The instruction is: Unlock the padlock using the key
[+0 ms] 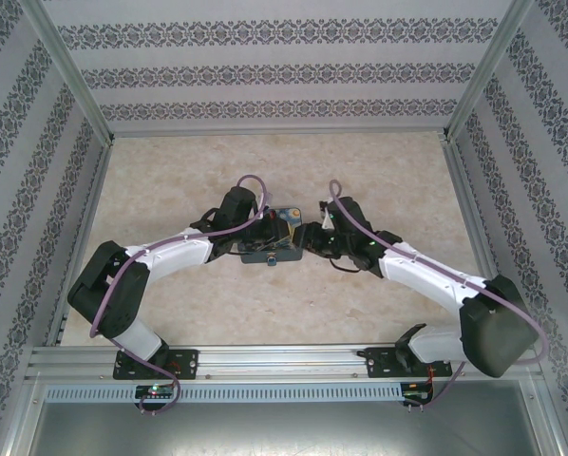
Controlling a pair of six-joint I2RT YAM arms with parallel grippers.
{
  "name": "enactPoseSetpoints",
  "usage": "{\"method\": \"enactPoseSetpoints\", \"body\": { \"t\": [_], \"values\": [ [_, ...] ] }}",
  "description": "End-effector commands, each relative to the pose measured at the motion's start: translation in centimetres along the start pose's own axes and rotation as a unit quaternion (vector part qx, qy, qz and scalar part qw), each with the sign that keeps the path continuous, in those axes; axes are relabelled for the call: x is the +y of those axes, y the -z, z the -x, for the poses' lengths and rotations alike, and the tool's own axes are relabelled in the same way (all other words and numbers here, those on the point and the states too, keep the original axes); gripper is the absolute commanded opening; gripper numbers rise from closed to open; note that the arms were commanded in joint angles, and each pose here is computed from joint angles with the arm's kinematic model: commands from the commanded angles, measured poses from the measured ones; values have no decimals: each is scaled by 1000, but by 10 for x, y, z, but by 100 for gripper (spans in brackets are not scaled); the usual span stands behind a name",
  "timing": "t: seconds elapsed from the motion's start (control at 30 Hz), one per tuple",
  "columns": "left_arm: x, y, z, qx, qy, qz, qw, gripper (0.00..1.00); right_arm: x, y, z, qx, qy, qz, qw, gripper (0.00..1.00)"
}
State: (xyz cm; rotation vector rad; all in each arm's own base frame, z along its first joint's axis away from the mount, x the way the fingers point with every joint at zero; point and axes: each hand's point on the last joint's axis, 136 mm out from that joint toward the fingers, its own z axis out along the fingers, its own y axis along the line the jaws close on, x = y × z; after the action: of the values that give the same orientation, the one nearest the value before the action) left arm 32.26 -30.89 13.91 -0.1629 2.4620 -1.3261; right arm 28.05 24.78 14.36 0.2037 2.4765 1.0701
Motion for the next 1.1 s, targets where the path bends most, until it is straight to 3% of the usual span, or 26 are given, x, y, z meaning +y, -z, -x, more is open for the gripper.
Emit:
{"method": "enactPoseSetpoints", "body": {
  "t": [0.0, 0.07, 0.13, 0.27, 0.4, 0.57, 0.83, 1.07],
  "values": [
    [-35, 9, 21, -43, -73, -39, 996, 0, 2, 24, 20, -43, -6, 29, 999, 61],
    [-47, 16, 30, -62, -103, -55, 991, 0, 2, 36, 31, -61, -10, 45, 997, 74],
    [-59, 24, 39, -81, -134, -70, 985, 0, -2, 48, 43, -86, -14, 48, 995, 97],
    [-80, 35, 53, -106, -173, -104, 974, 0, -1, 67, 62, -130, -21, 62, 989, 98],
    [-94, 43, 64, -133, -192, -135, 963, 0, 21, 76, 75, -142, -10, 147, 979, 98],
    [-105, 47, 71, -154, -184, -174, 955, 0, 55, 82, 75, -129, 54, 243, 960, 80],
    [-106, 47, 71, -152, -156, -200, 955, 0, 67, 72, 73, -101, 93, 274, 952, 53],
    [-102, 46, 65, -139, -147, -199, 959, 0, 72, 62, 72, -89, 94, 290, 948, 44]
  ]
}}
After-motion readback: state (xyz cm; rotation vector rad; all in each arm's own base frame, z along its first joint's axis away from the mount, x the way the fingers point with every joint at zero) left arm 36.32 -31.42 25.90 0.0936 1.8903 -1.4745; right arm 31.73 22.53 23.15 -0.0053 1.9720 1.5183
